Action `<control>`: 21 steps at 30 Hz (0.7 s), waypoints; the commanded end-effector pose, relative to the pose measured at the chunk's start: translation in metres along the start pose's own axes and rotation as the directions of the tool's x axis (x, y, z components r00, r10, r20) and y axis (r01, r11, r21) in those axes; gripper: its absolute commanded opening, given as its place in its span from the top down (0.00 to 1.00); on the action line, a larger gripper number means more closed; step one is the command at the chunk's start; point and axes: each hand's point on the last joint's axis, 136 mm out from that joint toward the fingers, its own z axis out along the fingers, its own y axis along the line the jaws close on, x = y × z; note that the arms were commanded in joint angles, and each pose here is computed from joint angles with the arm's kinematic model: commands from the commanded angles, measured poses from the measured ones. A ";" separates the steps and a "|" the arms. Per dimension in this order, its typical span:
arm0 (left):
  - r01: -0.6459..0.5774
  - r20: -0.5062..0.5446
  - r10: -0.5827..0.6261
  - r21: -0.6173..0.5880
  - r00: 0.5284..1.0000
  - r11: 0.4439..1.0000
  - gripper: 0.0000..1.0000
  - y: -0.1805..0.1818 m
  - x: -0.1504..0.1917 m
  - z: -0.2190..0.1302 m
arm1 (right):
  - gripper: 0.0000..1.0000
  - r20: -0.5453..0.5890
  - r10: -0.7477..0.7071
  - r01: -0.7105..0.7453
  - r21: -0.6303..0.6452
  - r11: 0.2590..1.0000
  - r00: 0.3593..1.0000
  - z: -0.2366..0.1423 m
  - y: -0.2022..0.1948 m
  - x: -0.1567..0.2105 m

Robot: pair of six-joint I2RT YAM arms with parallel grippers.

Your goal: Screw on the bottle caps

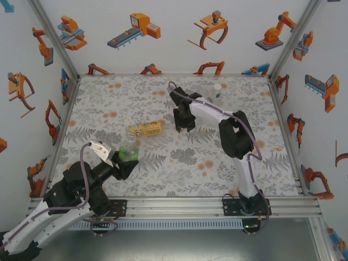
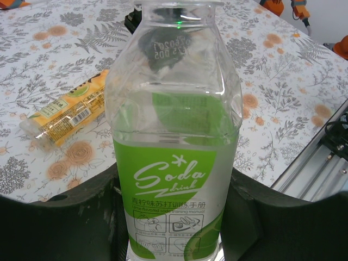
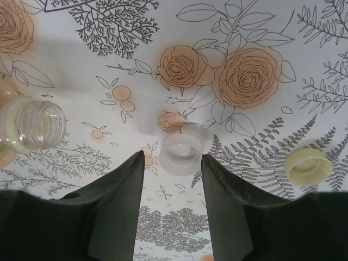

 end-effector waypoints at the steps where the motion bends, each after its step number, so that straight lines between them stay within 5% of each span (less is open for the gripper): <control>1: 0.020 0.030 -0.020 -0.009 0.999 1.000 1.00 0.002 -0.007 0.000 | 0.54 -0.020 -0.008 0.009 0.022 1.000 1.000 -0.001 -0.002 0.007; 21: 0.021 0.024 -0.021 -0.013 1.000 1.000 1.00 0.002 -0.005 0.001 | 0.54 -0.069 0.004 -0.004 0.010 1.000 0.998 0.021 -0.002 0.023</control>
